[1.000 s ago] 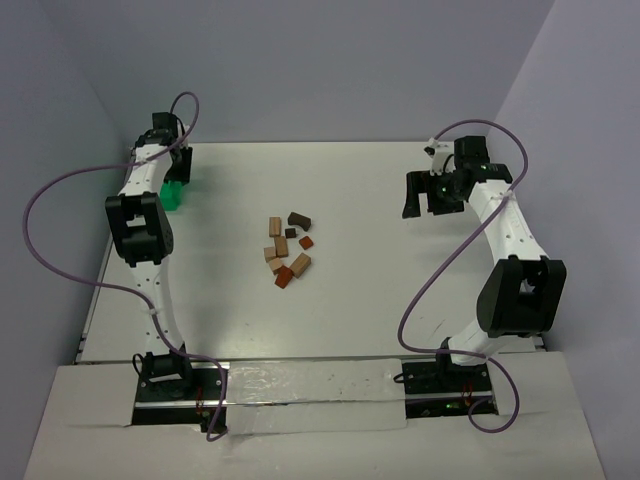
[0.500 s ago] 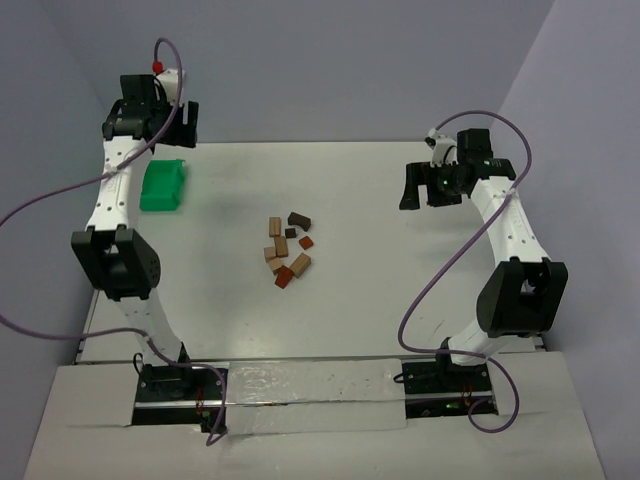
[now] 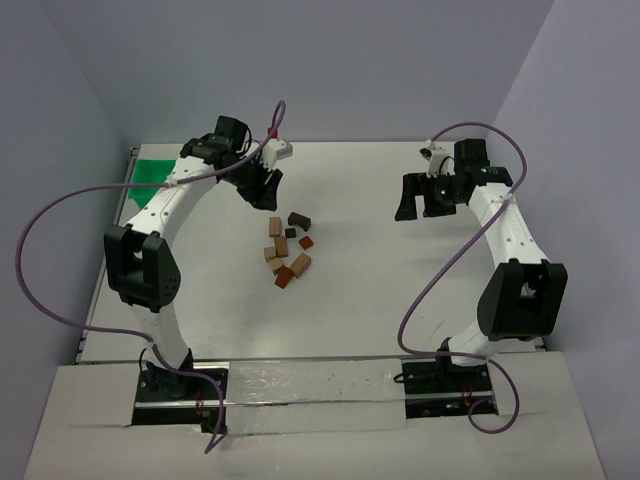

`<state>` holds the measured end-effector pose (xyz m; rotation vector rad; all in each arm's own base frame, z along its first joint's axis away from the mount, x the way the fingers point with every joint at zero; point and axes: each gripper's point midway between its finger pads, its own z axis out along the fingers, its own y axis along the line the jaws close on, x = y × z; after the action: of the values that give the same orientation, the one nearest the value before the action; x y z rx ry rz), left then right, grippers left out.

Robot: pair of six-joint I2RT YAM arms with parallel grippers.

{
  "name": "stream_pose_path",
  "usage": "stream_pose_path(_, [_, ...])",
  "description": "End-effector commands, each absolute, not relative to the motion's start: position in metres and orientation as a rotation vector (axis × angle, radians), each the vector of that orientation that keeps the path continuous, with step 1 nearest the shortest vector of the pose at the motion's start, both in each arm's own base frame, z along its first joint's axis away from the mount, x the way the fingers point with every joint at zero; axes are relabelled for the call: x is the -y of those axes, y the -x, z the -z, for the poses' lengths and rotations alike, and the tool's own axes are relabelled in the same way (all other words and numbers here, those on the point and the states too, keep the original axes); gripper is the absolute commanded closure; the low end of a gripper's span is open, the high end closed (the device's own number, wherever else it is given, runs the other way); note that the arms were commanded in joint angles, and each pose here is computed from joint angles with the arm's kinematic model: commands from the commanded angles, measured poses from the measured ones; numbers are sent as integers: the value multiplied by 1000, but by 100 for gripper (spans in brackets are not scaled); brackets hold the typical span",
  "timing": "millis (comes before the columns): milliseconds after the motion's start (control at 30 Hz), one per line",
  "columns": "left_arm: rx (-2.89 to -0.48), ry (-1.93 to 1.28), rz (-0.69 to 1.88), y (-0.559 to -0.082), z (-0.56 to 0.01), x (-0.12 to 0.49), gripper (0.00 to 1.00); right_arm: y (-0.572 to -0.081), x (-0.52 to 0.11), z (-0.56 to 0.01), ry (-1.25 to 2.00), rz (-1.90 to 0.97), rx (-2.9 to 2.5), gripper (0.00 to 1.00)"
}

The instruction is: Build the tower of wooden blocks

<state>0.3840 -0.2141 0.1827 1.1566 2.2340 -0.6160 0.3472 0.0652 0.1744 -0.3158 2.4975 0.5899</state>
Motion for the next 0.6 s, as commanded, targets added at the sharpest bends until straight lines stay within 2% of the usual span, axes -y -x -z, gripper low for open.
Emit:
stream_pose_path(0, [-2327,-971,462,-418,-175,212,46,-345,-65,-192,331,-546,-2426,0])
stream_pose_path(400, [-2671,-449,251,-422,-90,198,40,-341,-56,-185,292,-490,-2453,0])
stream_pose_path(567, [-2686,-321,248,-431,-78,201,37,-345,-55,-185,288,-484,-2456,0])
